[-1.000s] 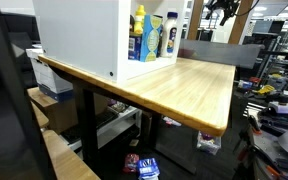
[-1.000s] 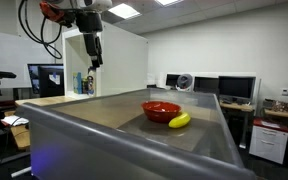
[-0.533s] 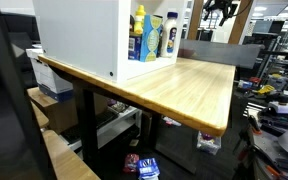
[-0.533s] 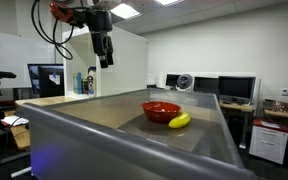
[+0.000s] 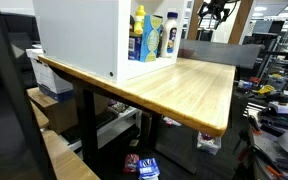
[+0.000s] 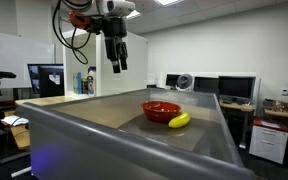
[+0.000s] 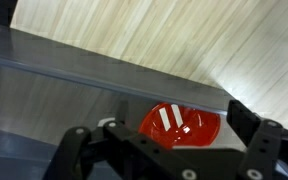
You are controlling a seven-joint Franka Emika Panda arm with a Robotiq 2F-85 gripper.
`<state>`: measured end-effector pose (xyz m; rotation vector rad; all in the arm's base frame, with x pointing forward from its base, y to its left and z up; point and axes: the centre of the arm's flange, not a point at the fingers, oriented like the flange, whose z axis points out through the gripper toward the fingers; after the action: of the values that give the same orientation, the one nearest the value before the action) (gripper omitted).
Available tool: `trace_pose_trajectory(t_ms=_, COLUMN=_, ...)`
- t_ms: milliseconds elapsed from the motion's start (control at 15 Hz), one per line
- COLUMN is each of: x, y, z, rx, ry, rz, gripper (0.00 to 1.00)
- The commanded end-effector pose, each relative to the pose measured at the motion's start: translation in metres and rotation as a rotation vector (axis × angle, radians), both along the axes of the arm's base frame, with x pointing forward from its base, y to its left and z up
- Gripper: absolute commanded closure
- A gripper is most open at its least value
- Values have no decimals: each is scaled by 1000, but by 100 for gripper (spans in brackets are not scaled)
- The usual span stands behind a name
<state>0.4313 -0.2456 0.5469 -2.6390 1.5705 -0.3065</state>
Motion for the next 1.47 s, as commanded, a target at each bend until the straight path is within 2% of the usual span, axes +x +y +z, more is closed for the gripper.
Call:
trace_pose_trajectory(t_ms=0, x=3, y=-2, z=-1, rx=0, ry=4, rz=-3, gripper=0)
trace_pose_trajectory(t_ms=267, x=9, y=-4, z=-2, rx=-1, ry=8, rz=-6, gripper=0)
trace_pose_trajectory(t_ms=333, x=5, y=-2, z=-3, rx=0, ry=0, rz=53, gripper=0)
trace_pose_trajectory(t_ms=467, x=6, y=-7, z=-2, rx=-56, ry=-12, rz=92, gripper=0)
trace_pose_trajectory(t_ms=867, x=39, y=-63, z=10, rx=-71, ry=-73, rz=14, gripper=0)
trace_pose_trajectory(t_ms=1067, x=53, y=-79, z=1, rx=-78, ry=-73, rz=-3, gripper=0)
trace_pose_trajectory(t_ms=1400, x=67, y=-96, z=-28, rx=-36, ry=-42, rz=35, gripper=0)
